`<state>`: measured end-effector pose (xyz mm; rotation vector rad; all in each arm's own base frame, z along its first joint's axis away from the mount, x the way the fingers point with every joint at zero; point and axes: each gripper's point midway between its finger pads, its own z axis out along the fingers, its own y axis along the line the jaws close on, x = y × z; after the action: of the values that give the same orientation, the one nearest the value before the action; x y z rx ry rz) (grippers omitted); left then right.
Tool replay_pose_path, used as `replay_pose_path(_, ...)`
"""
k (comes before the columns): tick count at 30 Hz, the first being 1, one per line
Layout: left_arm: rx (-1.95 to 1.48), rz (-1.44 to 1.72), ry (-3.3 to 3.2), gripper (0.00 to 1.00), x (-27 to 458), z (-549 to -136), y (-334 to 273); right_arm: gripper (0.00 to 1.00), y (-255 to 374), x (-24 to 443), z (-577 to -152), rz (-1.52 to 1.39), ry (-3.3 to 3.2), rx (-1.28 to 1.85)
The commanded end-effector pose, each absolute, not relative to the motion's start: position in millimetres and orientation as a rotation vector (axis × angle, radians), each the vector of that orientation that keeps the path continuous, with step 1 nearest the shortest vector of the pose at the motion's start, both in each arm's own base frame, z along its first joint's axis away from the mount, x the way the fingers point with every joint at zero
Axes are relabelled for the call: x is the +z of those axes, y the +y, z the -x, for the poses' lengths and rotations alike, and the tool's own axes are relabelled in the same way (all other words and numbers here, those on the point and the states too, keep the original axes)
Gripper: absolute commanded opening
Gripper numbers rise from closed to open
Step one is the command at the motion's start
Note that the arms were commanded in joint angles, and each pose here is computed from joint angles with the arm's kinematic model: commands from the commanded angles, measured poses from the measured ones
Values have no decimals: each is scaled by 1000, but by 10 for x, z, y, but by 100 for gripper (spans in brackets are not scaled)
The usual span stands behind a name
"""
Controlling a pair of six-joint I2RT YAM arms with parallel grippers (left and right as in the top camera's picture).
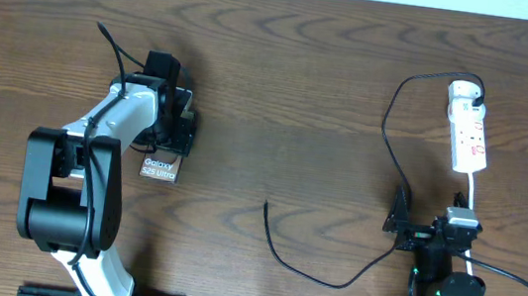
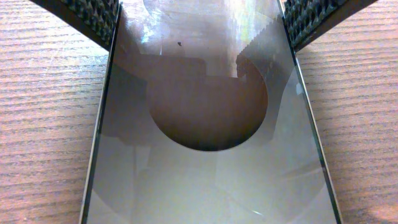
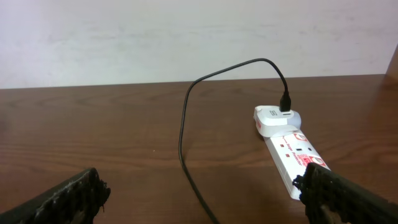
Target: Plug charger to phone and switch on socket
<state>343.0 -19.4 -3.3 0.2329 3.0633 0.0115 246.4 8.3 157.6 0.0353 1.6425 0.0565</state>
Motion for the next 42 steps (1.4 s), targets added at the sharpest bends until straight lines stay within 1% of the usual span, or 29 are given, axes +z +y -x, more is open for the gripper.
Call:
replay_pose_path(1,100,-242,3114,7,-187,-3307,-59,99,92,1576,-2460,-22,1642,50)
replay_pose_path(5,100,-239,3097,7,-127,-3369,-62,99,92,1576,-2460,-22,1642,50)
replay_pose_path(9,100,-231,3037,7,77,-3507,-70,99,92,1576,-2460,-22,1642,50)
replay_pose_path(12,97,-203,2971,7,337,-3626,-79,99,92,1576,-2460,-22,1642,50)
replay_pose_path(15,23,-195,2880,7,647,-3730,-171,99,92,1576,-2460,-22,1642,50)
replay_pose_path(21,-150,-178,2686,7,1317,-3784,-386,99,92,1576,-2460,-22,1642,50)
replay_pose_path(25,-317,-53,2580,7,1744,-3717,-548,99,92,1576,-2460,-22,1642,50)
replay_pose_path(29,-562,49,2513,7,2049,-3610,-794,99,92,1576,-2460,-22,1642,50)
replay_pose_path(37,-1099,349,2486,7,2361,-3430,-1216,99,92,1576,-2460,-22,1642,50)
replay_pose_path(42,-1459,597,2427,7,2626,-3383,-1306,99,92,1576,-2460,-22,1642,50)
